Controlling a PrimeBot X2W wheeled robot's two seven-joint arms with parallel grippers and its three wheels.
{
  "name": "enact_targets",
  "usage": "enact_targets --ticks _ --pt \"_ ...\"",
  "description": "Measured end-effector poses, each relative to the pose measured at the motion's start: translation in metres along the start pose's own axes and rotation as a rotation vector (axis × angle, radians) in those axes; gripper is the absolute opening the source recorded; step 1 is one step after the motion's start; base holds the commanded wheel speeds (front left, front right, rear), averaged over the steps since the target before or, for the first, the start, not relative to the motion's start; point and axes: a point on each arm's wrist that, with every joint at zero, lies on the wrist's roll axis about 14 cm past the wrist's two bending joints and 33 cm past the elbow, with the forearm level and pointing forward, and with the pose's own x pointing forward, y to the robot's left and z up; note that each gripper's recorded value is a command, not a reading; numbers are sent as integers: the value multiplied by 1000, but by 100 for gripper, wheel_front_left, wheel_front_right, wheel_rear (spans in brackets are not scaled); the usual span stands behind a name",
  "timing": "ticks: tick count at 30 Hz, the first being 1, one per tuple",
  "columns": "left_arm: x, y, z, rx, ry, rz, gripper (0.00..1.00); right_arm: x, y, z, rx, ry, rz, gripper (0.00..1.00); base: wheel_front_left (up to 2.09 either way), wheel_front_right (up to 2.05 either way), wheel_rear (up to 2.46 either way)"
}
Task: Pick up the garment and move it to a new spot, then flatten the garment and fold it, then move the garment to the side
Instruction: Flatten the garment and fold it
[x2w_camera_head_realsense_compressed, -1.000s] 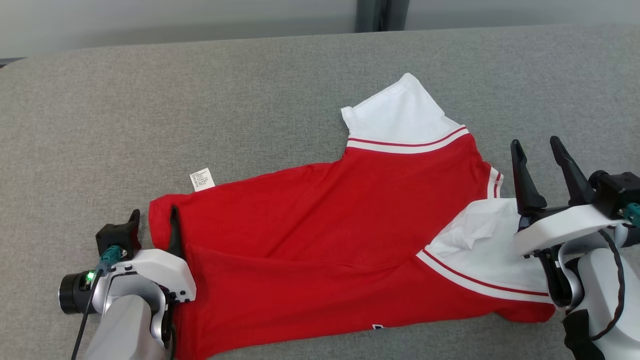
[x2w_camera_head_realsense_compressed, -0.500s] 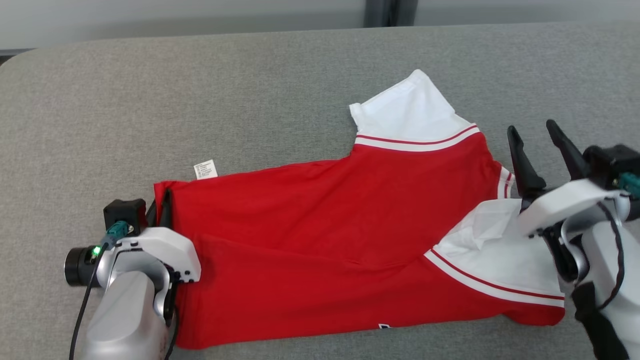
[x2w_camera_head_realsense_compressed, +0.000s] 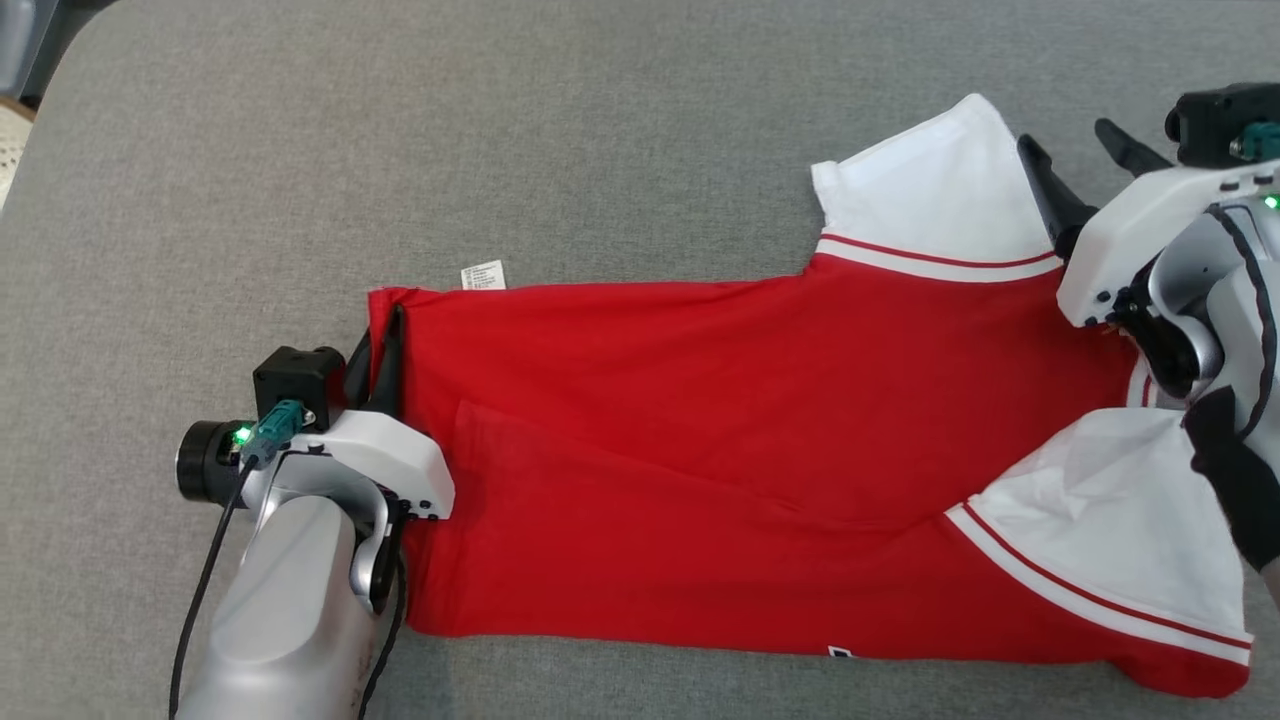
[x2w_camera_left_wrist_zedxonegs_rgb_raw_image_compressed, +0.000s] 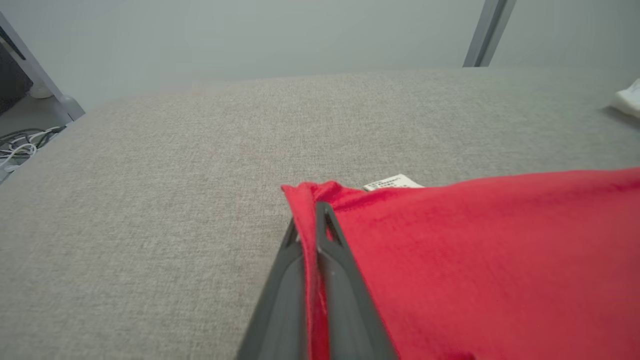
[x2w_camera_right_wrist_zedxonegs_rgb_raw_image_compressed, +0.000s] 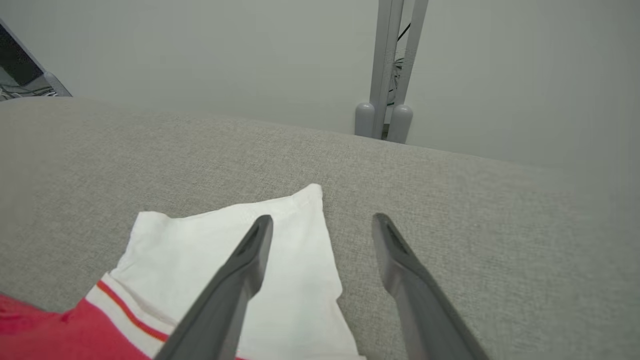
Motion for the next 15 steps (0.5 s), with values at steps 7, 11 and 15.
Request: enact_targets --ticks 7,11,15 --pt "4 -5 -5 -42 8 -13 0 43 4 -13 -22 103 27 100 0 0 0" --pt "7 -5 -6 -44 8 -8 0 59 11 -26 -35 161 47 100 0 0 0" --pt "10 -3 -7 -44 10 3 0 69 16 -39 -32 201 61 17 0 0 0"
